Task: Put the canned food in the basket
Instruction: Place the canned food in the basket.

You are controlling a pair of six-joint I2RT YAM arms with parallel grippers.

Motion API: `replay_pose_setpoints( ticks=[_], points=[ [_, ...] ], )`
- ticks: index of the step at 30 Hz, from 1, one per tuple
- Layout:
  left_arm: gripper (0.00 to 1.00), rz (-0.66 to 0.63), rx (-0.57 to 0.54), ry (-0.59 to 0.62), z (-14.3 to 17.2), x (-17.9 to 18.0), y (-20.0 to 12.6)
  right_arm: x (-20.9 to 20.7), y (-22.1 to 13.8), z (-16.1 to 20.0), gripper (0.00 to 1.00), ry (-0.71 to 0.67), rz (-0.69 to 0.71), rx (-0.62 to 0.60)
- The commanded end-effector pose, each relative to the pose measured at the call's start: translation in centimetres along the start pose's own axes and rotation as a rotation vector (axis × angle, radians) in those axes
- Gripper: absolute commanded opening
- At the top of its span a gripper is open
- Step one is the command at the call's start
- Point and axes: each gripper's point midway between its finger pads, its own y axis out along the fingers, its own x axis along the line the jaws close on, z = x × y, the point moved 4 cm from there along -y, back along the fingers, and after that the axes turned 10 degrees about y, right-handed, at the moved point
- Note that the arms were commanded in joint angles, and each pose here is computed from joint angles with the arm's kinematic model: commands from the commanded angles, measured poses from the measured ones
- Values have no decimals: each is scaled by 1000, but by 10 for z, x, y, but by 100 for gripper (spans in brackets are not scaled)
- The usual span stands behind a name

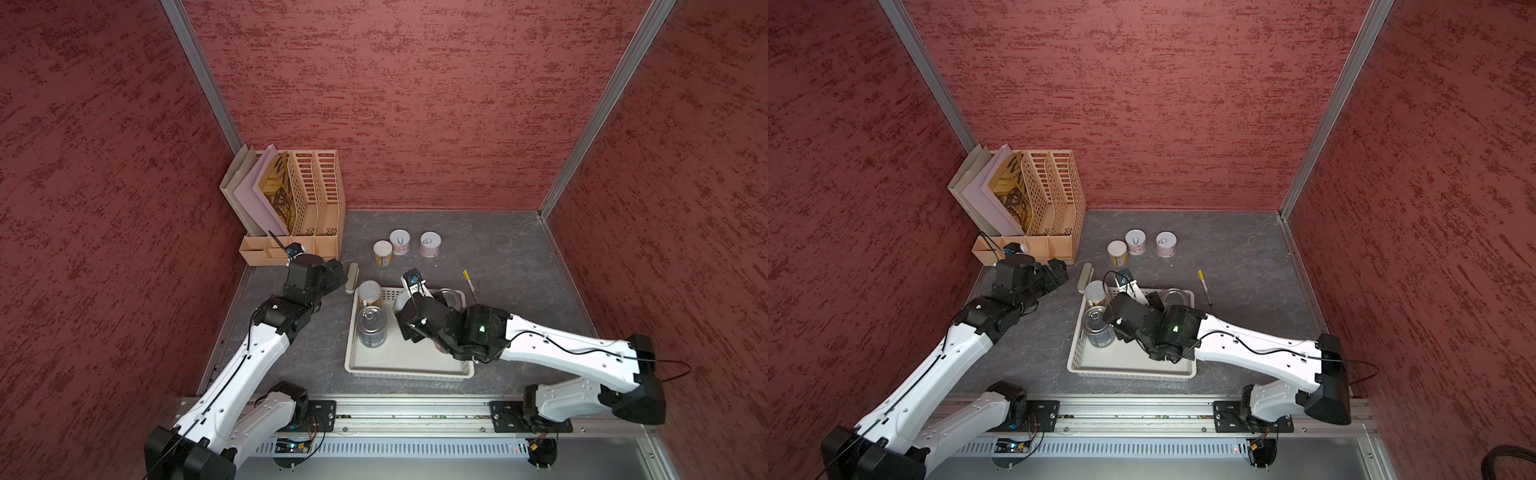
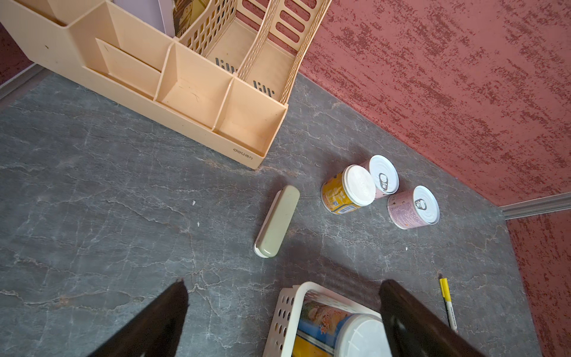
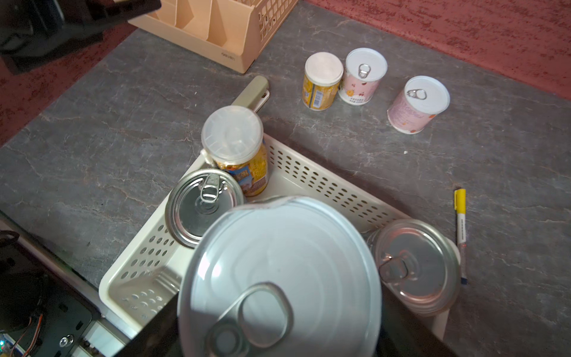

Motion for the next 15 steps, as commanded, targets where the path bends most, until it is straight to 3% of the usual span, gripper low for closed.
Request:
replay_pose_setpoints(
  ticks=[1, 15],
  points=[
    [100, 17, -29, -12, -9, -3, -6, 9, -13, -5, 45, 52, -2, -60],
    [100, 15, -28, -14, -9, -2, -7, 7, -2, 65, 45, 66, 74, 76]
  ],
)
